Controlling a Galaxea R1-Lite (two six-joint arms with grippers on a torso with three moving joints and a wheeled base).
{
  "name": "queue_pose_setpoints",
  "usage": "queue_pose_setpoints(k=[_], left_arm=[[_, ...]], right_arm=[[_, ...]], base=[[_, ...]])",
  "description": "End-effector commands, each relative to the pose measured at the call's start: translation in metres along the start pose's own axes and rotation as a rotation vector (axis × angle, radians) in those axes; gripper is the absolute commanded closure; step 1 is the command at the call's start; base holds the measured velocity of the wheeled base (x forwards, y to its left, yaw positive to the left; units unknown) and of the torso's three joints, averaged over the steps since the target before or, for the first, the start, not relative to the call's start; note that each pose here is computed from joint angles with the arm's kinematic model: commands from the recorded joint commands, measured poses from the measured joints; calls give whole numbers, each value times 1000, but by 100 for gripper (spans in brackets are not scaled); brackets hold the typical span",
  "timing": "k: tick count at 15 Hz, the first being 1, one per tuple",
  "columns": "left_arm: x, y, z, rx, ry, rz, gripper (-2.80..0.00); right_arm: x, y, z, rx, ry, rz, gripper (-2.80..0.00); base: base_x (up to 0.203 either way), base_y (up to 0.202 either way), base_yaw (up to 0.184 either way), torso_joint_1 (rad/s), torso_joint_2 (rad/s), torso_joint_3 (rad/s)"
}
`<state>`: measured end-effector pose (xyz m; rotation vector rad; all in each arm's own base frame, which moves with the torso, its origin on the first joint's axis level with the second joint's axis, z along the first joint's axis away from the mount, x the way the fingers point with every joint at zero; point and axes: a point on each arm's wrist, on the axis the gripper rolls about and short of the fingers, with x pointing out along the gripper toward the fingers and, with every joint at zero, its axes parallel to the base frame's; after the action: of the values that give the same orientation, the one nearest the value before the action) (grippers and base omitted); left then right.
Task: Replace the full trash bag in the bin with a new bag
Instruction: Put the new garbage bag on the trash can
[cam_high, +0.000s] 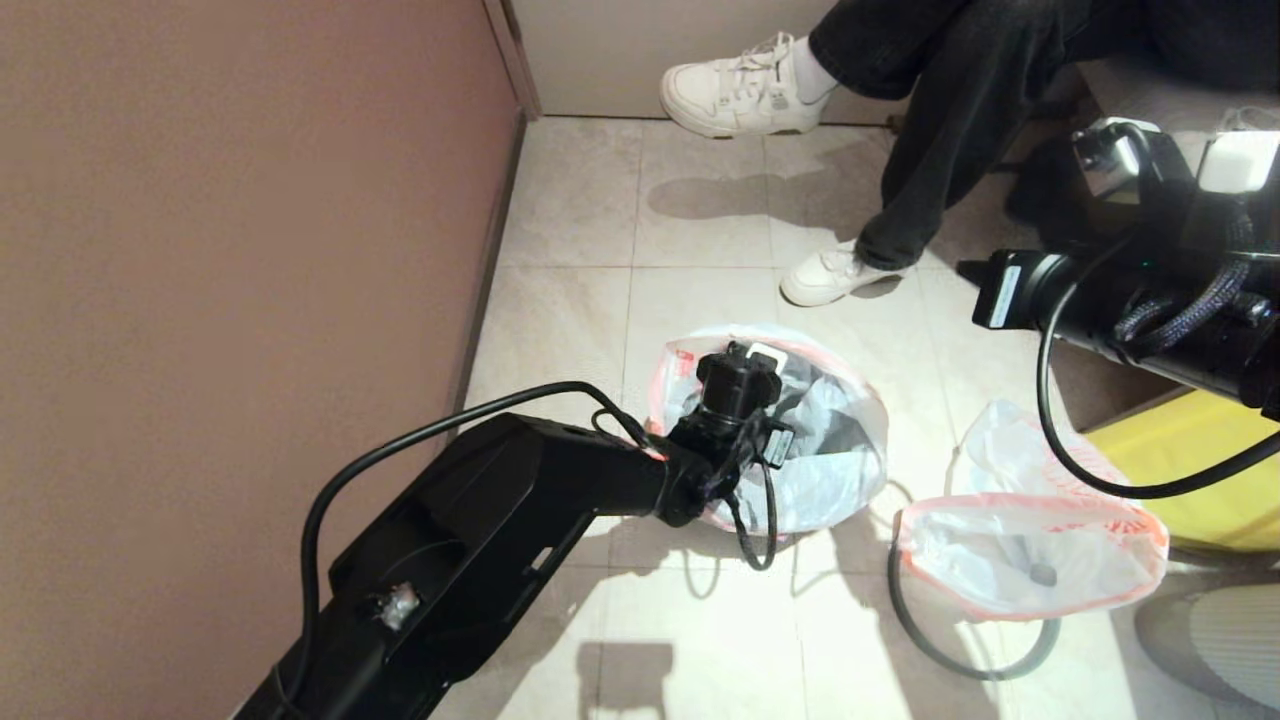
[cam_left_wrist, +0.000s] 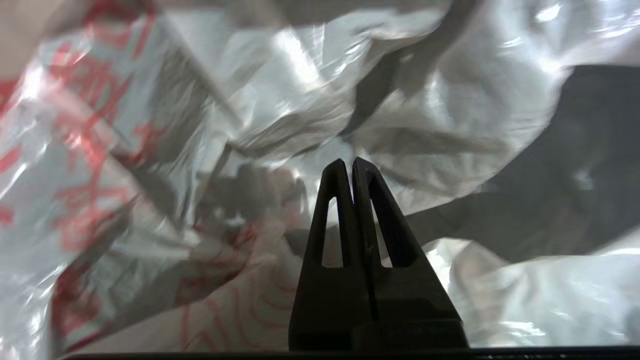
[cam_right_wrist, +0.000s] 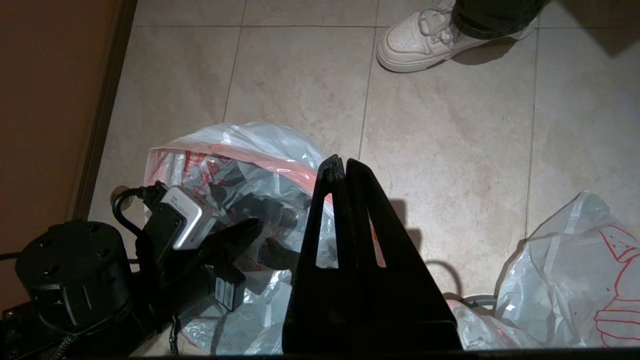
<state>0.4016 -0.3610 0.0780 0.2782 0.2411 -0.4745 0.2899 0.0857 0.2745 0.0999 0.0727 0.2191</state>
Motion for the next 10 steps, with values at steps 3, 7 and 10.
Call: queue_pose_setpoints(k=[3,7,10], left_arm=[[19,10,-33,62,75,-17,0],[14,34,-56,126,354,27,0],[3,55,-46,148,428,142,0]], right_arm=[[4,3,-5,-1,15,7,0],[3,2,-3,-1,10,6,0],[1,4,-1,0,3,12,0]], base=[[0,0,0,0,0,0],[0,0,0,0,0,0],[0,0,0,0,0,0]])
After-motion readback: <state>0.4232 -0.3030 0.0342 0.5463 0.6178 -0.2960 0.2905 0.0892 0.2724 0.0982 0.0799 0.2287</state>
